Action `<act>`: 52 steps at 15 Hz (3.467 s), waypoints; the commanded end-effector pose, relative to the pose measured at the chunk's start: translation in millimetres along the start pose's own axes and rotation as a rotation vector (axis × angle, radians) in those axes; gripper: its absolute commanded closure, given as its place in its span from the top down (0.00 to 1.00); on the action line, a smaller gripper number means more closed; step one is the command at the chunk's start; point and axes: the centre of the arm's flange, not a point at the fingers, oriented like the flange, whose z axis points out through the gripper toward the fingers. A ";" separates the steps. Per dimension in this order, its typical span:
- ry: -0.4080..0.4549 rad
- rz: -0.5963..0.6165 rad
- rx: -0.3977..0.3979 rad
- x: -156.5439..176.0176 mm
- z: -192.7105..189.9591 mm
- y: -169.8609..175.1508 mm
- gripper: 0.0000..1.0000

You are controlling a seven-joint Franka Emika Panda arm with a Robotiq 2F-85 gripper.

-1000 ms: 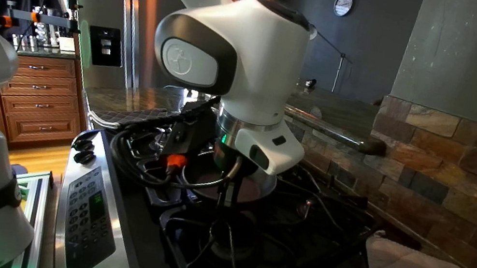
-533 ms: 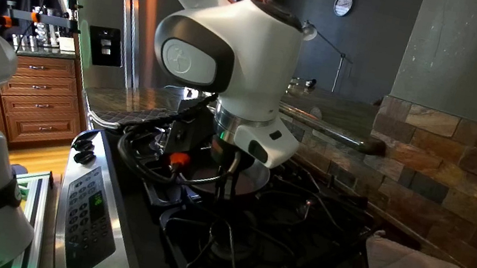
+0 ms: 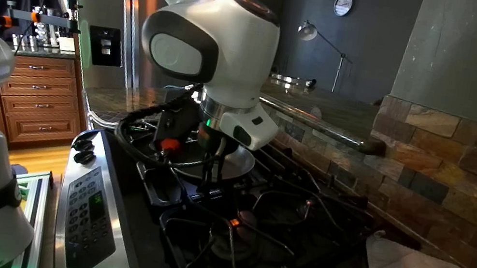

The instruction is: Move the pan on the stove

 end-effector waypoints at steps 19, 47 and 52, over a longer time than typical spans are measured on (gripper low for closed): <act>-0.041 -0.174 -0.010 -18.3 15.5 -66.2 0.04; -0.256 -0.516 0.013 -31.4 64.9 -200.4 0.04; -0.274 -0.548 0.005 -30.5 68.8 -206.2 0.04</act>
